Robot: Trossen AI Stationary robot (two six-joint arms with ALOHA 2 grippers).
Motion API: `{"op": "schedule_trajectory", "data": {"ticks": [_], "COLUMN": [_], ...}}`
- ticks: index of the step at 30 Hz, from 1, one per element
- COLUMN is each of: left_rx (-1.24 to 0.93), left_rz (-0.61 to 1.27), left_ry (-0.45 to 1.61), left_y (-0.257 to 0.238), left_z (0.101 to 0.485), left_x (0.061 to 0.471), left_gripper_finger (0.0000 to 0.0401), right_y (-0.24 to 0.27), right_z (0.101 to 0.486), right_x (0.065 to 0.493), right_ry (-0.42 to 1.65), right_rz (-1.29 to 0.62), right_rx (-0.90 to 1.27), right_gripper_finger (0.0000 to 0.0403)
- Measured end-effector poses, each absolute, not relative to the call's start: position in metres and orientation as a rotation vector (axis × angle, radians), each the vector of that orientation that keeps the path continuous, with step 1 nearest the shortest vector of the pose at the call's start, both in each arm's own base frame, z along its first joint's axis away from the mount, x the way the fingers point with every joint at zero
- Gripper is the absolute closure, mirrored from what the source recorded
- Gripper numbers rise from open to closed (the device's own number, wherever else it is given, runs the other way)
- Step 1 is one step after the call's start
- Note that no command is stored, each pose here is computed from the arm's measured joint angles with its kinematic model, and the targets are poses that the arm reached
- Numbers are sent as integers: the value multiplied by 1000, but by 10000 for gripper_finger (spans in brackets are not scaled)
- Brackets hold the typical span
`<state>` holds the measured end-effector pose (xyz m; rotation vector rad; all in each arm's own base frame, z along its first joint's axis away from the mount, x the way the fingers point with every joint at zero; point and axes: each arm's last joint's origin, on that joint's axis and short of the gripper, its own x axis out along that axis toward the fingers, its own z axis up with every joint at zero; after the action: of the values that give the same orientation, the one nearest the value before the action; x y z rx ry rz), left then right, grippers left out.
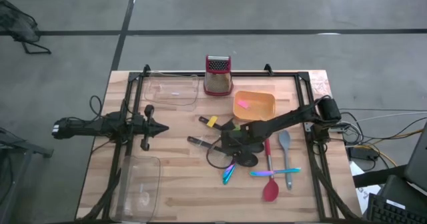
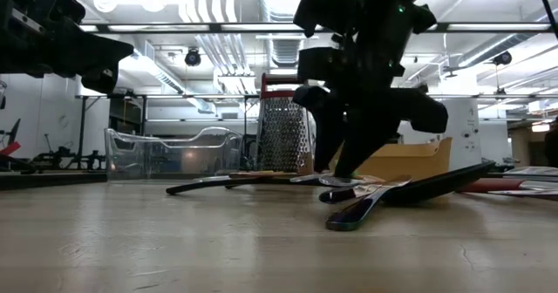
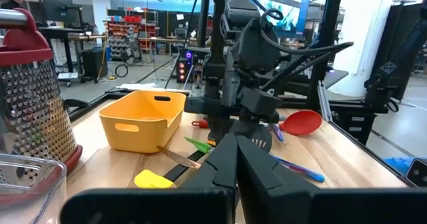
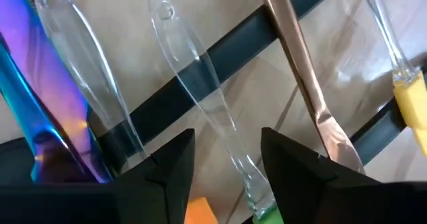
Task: Pick & Place Kitchen Items
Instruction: Put the green spatula into the yellow bin
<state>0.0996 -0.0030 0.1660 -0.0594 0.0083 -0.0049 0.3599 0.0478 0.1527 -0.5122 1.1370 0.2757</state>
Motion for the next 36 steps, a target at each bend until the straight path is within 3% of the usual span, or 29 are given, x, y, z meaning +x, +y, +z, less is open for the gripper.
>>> {"op": "schedule_trajectory", "data": {"ticks": [13,27,36], "left_rx": [-59,-60,-59], "left_rz": [-5,-5,-5], "left_ry": [9,9,9], "left_y": [-3,-3,-3], "left_z": [166,166,166], "left_x": [100,100,100], "left_gripper_finger": [396,396,396], "right_y": [48,48,48], "right_z": [145,147,150], "right_x": [363,362,362], "right_ry": [1139,1138,1156], "right_rz": [288,289,287], "right_rx": [-533,-540,-540], "right_gripper_finger": [290,388,385]}}
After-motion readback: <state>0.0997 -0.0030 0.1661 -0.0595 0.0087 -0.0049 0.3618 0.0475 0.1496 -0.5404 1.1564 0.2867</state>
